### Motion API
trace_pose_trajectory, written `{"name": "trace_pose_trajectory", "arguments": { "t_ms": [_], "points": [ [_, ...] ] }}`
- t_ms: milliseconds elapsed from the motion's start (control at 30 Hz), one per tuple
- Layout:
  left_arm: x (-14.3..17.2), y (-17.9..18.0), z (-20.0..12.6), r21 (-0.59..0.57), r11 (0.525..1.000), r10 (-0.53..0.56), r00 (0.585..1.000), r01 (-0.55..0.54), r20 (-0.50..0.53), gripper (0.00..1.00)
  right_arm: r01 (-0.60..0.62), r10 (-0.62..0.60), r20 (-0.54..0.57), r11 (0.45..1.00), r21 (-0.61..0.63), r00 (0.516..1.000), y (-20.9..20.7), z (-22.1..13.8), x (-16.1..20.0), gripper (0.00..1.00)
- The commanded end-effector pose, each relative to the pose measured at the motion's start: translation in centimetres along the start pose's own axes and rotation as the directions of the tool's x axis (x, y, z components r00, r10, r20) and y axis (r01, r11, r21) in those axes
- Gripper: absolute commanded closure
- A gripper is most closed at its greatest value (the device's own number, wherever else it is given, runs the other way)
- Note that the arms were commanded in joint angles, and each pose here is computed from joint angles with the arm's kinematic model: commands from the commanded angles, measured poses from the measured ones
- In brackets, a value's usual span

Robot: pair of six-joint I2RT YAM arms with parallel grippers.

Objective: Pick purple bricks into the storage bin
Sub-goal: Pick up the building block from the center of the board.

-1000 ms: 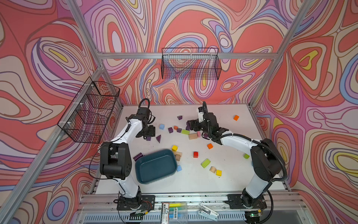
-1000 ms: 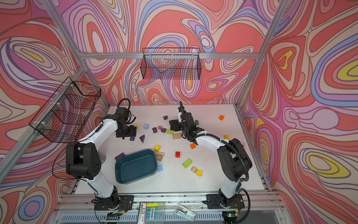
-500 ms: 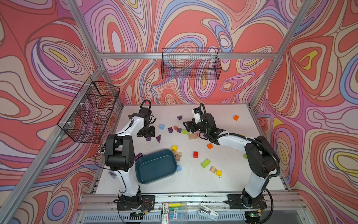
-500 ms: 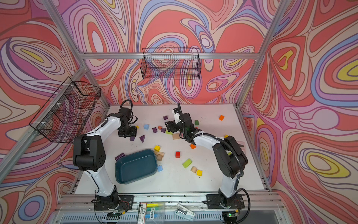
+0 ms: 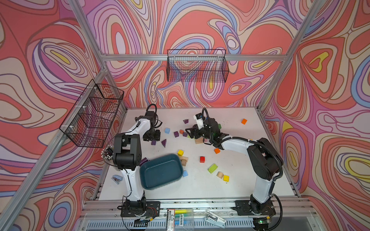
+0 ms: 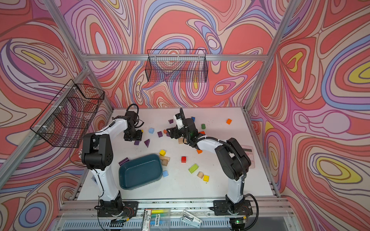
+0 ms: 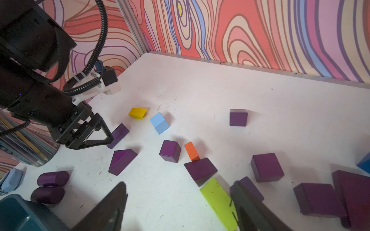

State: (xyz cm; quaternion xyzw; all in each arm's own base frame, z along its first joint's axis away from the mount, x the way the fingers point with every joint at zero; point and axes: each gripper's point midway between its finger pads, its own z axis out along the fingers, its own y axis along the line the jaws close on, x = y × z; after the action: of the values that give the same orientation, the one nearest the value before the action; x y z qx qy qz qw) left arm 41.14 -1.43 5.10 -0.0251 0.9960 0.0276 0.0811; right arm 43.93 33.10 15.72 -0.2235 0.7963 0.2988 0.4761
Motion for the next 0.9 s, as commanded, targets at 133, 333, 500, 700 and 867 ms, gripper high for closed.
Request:
{"name": "trace_pose_trajectory", "arguments": {
  "t_ms": [133,333,500,700,867],
  "points": [
    [0.0,0.2,1.4,0.005,1.000,0.001,0.999,-0.001,-0.038,0.39,0.017,-0.019,-0.072,1.000,-0.022,0.997,0.6,2.0,0.5,0.16],
    [-0.3,0.6,1.9,-0.013,1.000,0.003,0.999,-0.003,-0.043,0.44,0.015,-0.015,-0.158,1.000,-0.001,0.987,0.2,3.7,2.0,0.20],
    [-0.4,0.6,2.5,-0.016,1.000,0.004,0.999,-0.005,-0.051,0.50,0.016,-0.018,-0.171,1.000,-0.011,0.985,0.5,4.1,2.3,0.20],
    [-0.6,0.7,3.2,-0.029,1.000,-0.008,0.997,0.005,-0.078,0.64,0.021,-0.019,-0.198,1.000,0.013,0.980,0.2,4.6,2.7,0.22],
    [-1.0,1.0,2.6,-0.045,0.999,-0.024,0.998,0.021,-0.052,0.77,0.029,-0.023,-0.205,0.999,0.028,0.978,-0.1,4.9,3.0,0.22]
  ]
}}
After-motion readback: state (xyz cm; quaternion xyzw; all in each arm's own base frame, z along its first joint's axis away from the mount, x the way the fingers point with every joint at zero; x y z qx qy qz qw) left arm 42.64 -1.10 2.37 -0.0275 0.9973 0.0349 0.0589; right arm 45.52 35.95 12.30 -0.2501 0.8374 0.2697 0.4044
